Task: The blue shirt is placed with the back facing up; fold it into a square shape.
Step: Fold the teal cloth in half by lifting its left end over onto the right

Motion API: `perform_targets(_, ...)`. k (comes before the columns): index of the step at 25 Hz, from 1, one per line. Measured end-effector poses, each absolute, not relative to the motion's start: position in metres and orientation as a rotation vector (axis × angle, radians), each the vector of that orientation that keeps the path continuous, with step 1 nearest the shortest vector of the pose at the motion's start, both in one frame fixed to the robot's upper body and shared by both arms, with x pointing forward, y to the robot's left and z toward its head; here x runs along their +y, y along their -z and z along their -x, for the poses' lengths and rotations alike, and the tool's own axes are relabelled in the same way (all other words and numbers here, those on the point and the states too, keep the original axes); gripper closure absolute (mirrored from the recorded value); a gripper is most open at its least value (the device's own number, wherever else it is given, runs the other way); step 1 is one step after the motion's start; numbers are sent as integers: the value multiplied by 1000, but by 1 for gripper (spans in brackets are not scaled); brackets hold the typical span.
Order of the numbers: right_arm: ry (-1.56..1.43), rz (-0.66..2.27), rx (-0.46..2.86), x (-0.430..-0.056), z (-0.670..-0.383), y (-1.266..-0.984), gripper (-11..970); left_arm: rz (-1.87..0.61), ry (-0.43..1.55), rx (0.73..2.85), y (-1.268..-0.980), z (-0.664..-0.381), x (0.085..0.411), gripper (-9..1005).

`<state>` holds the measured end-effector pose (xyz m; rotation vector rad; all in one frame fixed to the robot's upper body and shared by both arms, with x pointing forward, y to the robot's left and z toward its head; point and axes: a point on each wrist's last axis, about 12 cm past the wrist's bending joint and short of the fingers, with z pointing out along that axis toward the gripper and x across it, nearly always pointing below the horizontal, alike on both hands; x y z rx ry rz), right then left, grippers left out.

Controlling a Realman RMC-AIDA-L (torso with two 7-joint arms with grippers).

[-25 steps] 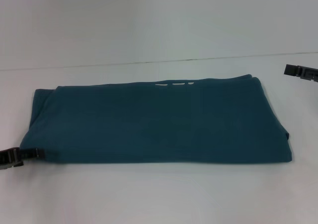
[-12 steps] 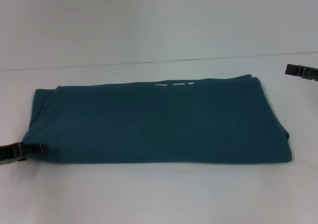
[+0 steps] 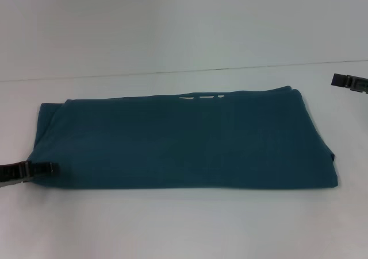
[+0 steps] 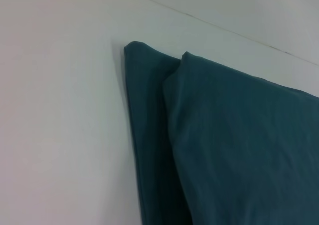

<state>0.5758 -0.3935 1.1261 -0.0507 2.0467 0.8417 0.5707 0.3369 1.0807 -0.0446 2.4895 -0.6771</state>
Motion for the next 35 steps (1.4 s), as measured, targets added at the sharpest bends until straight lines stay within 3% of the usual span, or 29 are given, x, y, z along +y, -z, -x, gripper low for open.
perform_targets(11, -841, 50, 2046, -394, -576, -1126, 27, 37, 644, 2496, -1080, -570, 340, 315)
perform_targets(27, -847, 39, 2047, -391, -574, -1121, 28, 52, 607, 2497, -1081, -567, 351, 970)
perform_targets(35, -876, 25, 2023, -379, -577, -1118, 28, 88, 521, 2515, -1082, -559, 374, 971)
